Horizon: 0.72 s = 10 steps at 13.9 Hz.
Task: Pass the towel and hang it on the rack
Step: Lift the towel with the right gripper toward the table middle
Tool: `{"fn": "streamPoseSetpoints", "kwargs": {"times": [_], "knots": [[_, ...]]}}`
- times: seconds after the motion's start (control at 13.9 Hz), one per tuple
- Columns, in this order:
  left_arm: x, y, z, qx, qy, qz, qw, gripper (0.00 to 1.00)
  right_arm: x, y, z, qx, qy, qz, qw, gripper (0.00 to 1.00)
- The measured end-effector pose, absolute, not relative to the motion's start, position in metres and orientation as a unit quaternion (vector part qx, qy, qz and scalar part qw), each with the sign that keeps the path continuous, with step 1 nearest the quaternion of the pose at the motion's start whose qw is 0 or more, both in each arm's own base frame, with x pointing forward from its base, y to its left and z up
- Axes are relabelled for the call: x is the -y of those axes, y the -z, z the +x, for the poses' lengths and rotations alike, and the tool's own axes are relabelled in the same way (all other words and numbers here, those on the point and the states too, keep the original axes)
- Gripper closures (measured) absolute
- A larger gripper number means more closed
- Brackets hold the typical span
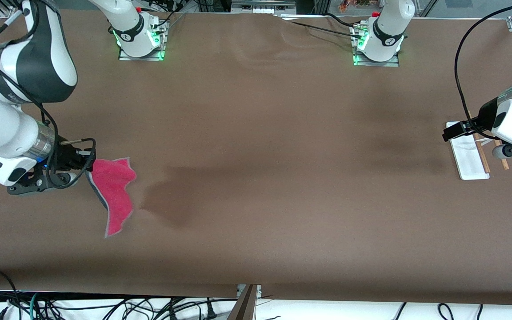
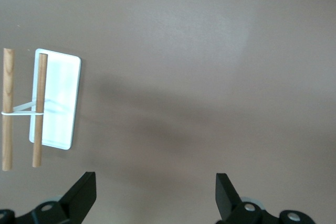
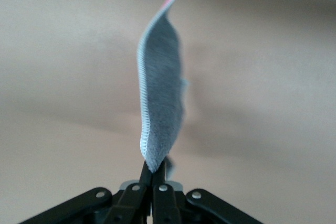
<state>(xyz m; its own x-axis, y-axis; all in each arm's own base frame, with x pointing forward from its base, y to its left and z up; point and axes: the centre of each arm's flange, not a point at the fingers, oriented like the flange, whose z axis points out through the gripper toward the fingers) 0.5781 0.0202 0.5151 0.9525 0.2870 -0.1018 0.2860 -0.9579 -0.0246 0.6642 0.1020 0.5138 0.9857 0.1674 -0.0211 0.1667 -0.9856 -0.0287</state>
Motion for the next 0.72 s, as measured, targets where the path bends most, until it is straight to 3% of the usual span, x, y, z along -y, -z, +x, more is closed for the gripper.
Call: {"fn": "streamPoseSetpoints", "kwargs": {"times": [0.72], "knots": [[-0.015,-0.512,0.579,0.150,-0.059,-0.987,-0.023,0.00,-0.293,-0.572,0.603,0.007,0.002,-0.997,0.073,0.98]]}}
